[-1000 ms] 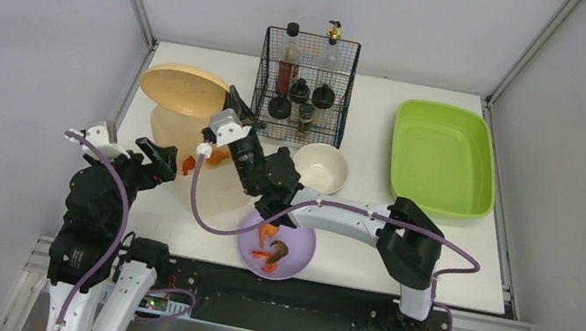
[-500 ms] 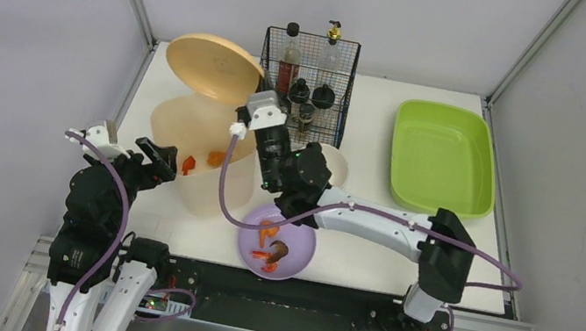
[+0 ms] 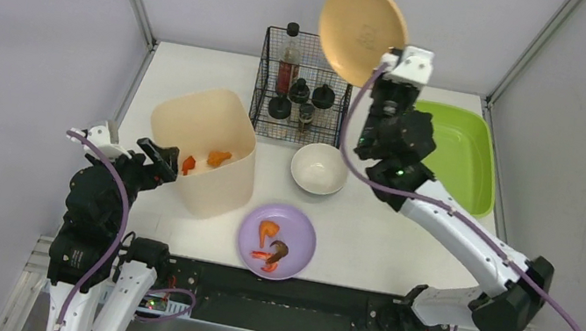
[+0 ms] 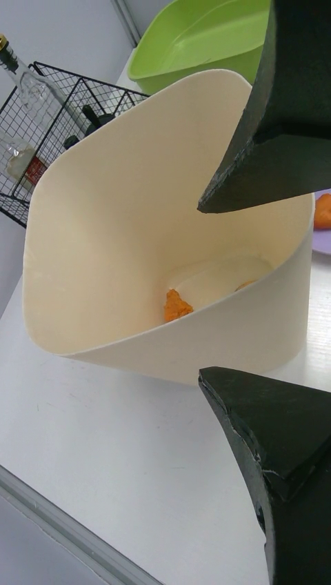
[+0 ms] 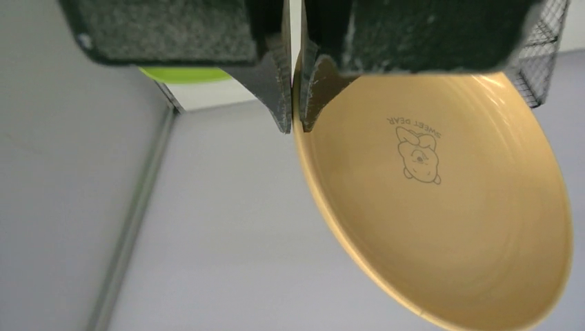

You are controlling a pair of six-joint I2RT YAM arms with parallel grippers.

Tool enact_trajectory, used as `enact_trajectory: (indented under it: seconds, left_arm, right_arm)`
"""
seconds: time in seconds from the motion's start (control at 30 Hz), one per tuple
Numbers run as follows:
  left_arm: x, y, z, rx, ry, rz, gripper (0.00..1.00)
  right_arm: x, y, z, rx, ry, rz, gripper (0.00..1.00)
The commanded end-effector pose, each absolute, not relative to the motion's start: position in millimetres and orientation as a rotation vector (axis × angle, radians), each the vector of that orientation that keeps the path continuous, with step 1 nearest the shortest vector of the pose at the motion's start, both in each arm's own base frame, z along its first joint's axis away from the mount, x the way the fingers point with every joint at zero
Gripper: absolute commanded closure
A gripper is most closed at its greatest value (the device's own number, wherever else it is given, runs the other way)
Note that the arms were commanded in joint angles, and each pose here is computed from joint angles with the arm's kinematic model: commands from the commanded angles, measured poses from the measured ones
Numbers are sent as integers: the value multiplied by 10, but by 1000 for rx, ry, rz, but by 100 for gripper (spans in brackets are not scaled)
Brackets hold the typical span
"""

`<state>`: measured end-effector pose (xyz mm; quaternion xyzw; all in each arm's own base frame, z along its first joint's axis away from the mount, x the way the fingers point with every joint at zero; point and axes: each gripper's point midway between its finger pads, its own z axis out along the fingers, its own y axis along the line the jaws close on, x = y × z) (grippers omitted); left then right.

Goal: Clear the kitchen counter

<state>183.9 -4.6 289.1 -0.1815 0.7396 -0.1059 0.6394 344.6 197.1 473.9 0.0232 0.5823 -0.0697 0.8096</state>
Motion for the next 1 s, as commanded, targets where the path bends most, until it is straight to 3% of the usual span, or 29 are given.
enact_trajectory:
  seconds: [0.0,0.43,0.7,0.97]
  left_arm:
    - [1877,-93,2923,-382,1687,-258,16]
    - [1890,-151,2906,-365,1703,-286,16]
    - [1902,-187,2892,-355,1714,-303,16]
    - [1927,-197,2868,-352,1730,-304,16]
  right_arm:
    - [3474,1066,4635,375,1339,-136,100]
    - [3971,-591,3263,959,1602,-166,100]
    - [4229,-1017,2139,1232,1779,-123,100]
    - [4411,-972,1371,1349,1892,-40,100]
